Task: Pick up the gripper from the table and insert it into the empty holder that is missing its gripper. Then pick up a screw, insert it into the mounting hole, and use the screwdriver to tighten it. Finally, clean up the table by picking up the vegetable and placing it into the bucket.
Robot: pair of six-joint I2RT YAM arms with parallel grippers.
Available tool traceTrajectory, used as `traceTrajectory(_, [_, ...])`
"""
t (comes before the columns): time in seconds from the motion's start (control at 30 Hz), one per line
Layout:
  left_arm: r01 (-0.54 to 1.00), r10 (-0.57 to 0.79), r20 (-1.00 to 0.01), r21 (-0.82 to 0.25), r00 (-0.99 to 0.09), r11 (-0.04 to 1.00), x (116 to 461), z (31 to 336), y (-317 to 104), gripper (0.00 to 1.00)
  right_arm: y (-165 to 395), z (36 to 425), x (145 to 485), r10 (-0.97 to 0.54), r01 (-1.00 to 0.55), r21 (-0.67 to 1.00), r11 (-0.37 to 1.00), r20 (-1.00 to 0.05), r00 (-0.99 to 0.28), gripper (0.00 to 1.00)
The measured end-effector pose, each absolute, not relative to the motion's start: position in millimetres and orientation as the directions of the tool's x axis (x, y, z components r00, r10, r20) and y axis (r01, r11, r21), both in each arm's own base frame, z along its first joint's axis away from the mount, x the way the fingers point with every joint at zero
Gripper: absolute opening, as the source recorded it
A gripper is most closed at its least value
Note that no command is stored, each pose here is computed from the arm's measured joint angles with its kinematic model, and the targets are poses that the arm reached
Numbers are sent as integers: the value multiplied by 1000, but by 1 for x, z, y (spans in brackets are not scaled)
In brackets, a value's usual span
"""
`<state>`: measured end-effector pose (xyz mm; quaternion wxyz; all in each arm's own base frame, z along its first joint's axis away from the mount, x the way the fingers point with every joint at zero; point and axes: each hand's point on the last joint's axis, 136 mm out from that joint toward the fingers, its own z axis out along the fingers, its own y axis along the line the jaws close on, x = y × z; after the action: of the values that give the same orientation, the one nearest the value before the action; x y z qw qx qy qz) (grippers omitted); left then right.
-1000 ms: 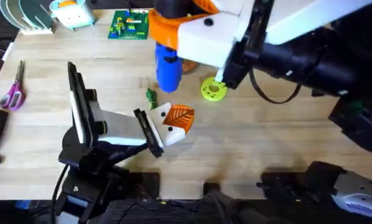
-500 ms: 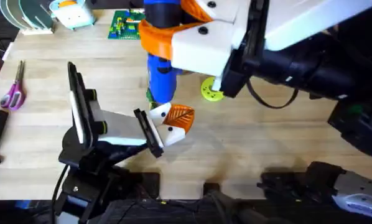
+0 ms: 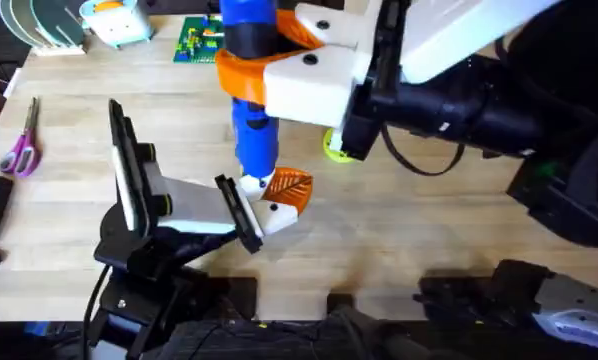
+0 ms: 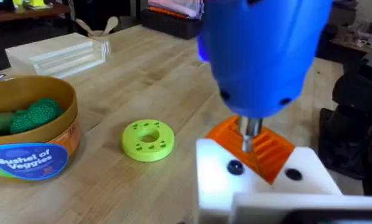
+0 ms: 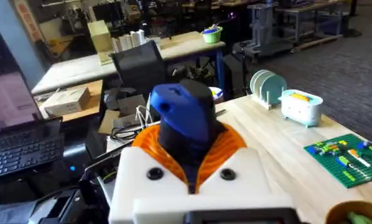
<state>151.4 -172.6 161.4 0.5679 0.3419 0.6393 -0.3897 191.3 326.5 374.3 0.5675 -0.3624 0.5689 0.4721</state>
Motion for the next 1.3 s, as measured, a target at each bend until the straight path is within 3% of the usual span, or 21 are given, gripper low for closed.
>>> traceTrajectory(0.8, [880,-5,-992,-111,-123,462,151,161,-173,8,333,355,197,77,-942,155,299,-987,-138,22])
traceTrajectory(1.1, [880,-5,-992,-111,-122,462,151,161,-173,8,312,410,197,242,-947,69,314,-970,10,22])
traceTrajectory(1.2, [880,-5,-992,-111,-122,462,151,161,-173,8,299,406,211,215,-928,58,369,-976,24,22])
traceTrajectory(1.3, [880,-5,-992,-111,-123,462,151,161,-173,8,289,379,232,87,-897,-7,442,-995,51,22])
